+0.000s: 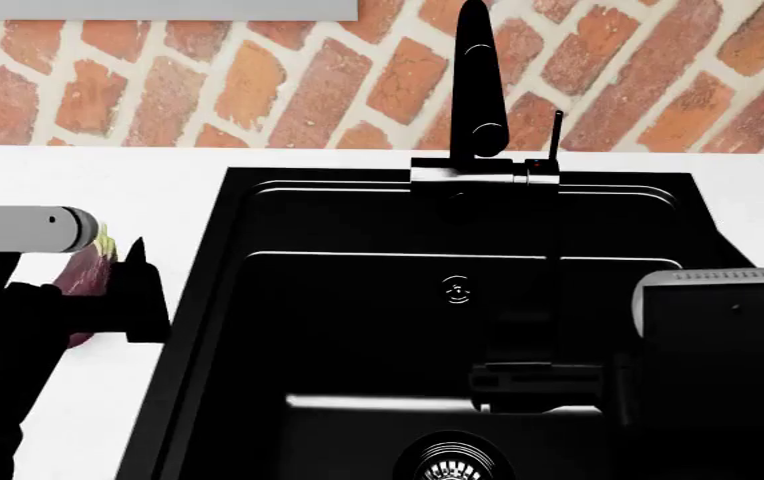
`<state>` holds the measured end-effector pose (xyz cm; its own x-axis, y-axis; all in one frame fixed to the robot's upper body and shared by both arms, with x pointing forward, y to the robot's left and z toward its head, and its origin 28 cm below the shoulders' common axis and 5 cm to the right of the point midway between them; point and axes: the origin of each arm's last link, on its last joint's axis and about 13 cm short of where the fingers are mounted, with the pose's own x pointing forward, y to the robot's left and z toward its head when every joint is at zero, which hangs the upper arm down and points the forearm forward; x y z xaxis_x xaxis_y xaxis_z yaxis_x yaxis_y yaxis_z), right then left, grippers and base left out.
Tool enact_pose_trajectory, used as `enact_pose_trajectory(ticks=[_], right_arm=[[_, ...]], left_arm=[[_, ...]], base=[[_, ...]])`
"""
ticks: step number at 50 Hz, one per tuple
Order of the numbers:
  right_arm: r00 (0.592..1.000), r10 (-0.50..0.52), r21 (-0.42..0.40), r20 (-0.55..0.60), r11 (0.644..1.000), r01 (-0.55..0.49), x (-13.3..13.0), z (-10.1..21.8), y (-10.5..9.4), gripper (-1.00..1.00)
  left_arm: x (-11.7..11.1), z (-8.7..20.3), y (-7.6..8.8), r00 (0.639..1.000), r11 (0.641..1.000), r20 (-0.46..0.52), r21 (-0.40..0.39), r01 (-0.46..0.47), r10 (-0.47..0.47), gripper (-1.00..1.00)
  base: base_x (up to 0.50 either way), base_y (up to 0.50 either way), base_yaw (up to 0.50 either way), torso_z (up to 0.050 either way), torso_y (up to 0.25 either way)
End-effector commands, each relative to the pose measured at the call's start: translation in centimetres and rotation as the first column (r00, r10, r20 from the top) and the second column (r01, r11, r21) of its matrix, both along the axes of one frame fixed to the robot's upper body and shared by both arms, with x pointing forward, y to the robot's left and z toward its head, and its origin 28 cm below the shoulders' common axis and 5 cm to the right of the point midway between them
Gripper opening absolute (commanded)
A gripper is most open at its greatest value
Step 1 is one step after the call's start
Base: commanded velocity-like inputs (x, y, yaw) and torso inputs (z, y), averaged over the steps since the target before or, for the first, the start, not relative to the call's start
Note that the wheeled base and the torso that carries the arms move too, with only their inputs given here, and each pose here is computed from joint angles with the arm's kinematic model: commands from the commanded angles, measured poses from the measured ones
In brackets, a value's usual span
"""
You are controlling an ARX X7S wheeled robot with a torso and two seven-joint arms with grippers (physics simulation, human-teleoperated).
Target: There is a mixed pile of frozen fruits and vegetables on the counter. Locate all the frozen vegetables and place the items in a bowl on the counter. Take all the frozen fruits and defrost them in a running sink.
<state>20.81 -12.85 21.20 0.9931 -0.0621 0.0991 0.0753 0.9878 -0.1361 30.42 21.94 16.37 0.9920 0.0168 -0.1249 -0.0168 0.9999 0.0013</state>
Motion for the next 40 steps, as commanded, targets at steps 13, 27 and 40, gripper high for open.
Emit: enact_pose_trajectory(ticks=[13,27,40], right_arm=[[1.0,0.008,-0.009,-0.026,1.0,-0.009,0.2,-0.4,0.1,1.0],[1.0,0.002,-0.009,-0.029,1.0,-0.002,0.1,-0.4,0.0,1.0],[0.999,0.007,-0.011,-0.039,1.0,-0.007,0.3,-0.5,0.1,1.0]], left_arm=[[1.4,-4.1,2.4,0.986,0.995,-0.145,0.057,-0.078,0.086,1.0],[3.0,-5.3,2.7,0.978,0.996,-0.191,0.044,-0.081,0.088,1.0],[3.2,-4.7,2.3,0.983,0.996,-0.162,0.032,-0.084,0.088,-1.0]], base=[[0.0,0.0,0.0,0.0,0.0],[0.0,0.0,0.0,0.0,0.0],[0.0,0.0,0.0,0.0,0.0]])
